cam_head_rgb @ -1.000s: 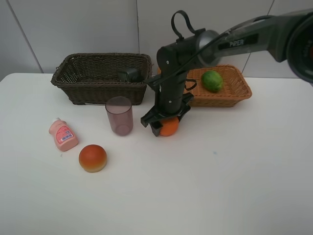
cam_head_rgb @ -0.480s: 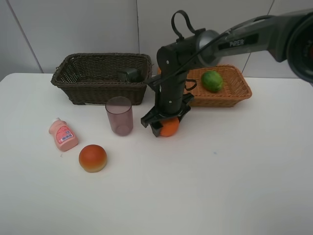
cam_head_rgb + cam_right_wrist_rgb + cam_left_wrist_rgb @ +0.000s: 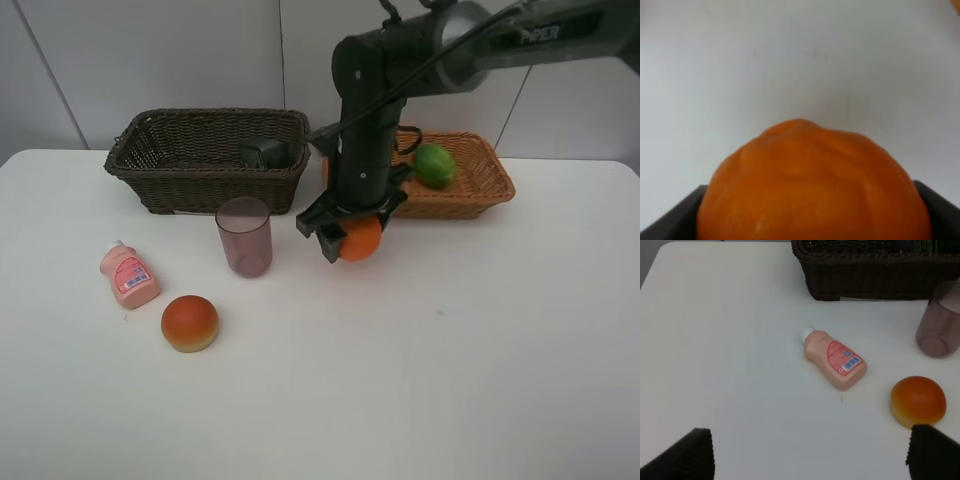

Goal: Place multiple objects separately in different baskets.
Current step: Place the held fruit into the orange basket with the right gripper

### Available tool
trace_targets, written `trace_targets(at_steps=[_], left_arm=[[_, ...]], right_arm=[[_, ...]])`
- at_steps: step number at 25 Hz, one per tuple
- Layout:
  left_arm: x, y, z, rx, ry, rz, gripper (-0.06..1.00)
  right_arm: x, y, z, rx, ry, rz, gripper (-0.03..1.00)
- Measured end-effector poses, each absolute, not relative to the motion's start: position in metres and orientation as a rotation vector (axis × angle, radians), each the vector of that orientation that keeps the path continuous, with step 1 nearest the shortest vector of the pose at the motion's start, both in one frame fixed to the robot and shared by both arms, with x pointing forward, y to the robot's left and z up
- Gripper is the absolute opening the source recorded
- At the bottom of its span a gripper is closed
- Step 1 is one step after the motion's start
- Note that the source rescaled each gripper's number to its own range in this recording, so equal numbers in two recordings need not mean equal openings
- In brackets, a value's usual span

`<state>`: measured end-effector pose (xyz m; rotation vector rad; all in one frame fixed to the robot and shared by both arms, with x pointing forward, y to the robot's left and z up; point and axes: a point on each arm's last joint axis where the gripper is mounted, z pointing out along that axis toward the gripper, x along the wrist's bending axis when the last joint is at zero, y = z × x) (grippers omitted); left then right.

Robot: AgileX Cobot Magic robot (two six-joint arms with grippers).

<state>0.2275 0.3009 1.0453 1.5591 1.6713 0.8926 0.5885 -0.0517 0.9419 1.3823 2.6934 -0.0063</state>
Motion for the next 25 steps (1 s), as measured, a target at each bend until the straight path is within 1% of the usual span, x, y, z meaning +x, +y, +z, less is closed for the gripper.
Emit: trace_targets(at_steps=[11,20,25], left_arm=[[0.228,0.301,1.045,1.559,1.671,0.893,1.00],[0.228,0.301,1.045,1.559,1.671,0.893,1.00],[0.228,0.301,1.045,1.559,1.671,0.893,1.00]], right_arm=[[0.582,-0.069,0.989,1.380,2.644,0.014,0.64],[0.616,-0.125,0.998,1.444,2.475,-0.034,0.64],[0.639,-0.158,1.001,1.465,2.363,0.032,0.64]])
